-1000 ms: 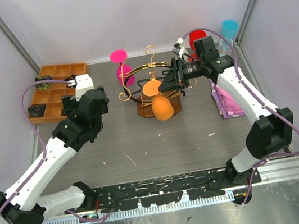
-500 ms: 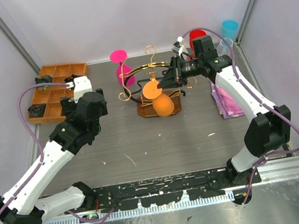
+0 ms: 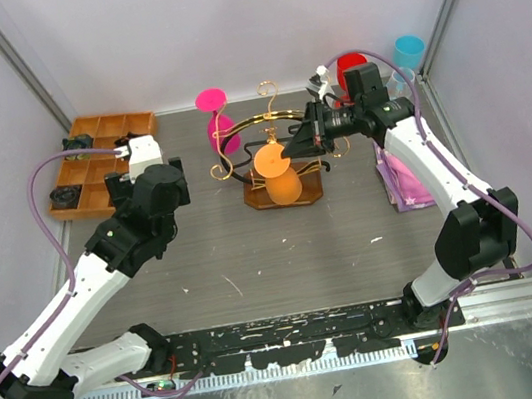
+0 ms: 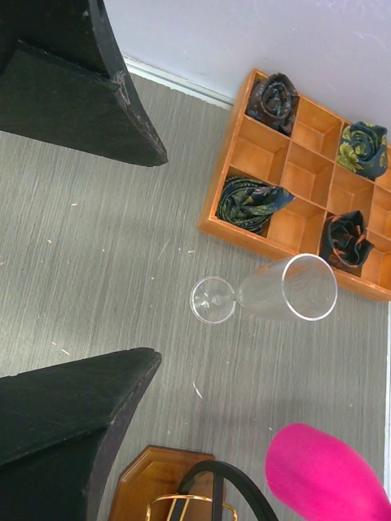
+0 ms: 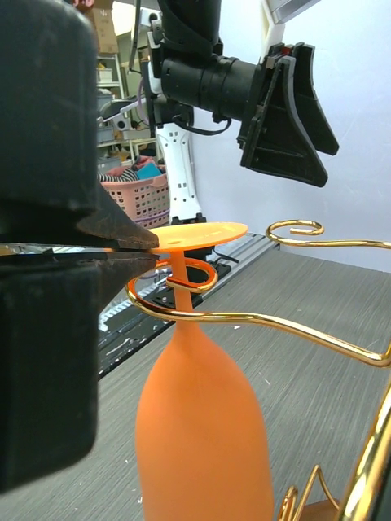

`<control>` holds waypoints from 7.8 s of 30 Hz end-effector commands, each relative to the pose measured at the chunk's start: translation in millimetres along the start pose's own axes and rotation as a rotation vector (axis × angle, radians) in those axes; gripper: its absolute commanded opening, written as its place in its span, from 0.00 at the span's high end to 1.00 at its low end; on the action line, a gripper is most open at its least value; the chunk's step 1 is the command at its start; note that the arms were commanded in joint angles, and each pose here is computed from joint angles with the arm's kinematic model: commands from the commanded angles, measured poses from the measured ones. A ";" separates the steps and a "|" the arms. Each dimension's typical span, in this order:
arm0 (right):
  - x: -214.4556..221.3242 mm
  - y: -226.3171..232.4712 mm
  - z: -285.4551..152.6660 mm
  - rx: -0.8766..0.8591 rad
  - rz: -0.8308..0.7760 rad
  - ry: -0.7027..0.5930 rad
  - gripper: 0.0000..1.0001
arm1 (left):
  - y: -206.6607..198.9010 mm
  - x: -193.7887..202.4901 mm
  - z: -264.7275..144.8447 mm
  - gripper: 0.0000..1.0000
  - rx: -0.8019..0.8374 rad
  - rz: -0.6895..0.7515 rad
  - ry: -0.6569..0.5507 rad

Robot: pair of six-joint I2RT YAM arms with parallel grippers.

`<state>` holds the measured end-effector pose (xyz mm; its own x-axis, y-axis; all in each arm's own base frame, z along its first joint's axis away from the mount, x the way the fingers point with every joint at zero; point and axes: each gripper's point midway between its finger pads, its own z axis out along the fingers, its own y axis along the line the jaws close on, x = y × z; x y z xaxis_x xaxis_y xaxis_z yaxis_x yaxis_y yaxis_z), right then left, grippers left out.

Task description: Take the wine glass off the wine glass rack

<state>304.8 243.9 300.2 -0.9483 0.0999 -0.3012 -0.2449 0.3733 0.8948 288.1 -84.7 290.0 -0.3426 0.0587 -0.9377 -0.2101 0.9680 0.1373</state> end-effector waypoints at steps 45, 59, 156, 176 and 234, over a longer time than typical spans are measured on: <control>-38.7 153.8 -25.0 -0.275 -0.423 -0.064 0.99 | -7.9 -52.1 -28.4 0.01 0.146 -0.094 -0.009; -51.7 147.8 -15.8 0.294 -1.288 -0.388 0.99 | -24.4 -138.1 -36.8 0.01 0.196 -0.107 0.000; 130.5 -120.8 312.7 1.054 -2.075 -0.346 0.99 | 157.6 -87.5 -24.2 0.01 -0.184 -0.661 0.179; 151.5 -178.6 333.2 1.017 -1.987 -0.116 0.85 | 157.9 -84.0 -24.8 0.01 -0.197 -0.639 0.186; 192.0 131.9 173.5 0.092 -1.489 -0.081 0.63 | 154.9 -76.2 -19.4 0.01 -0.193 -0.613 0.206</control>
<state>131.7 472.7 150.6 0.1726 -0.6483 -0.7416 -0.9408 0.1146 -0.3191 264.5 57.3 384.6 -0.2826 -0.5669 -0.7738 -0.5941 0.7368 -0.3229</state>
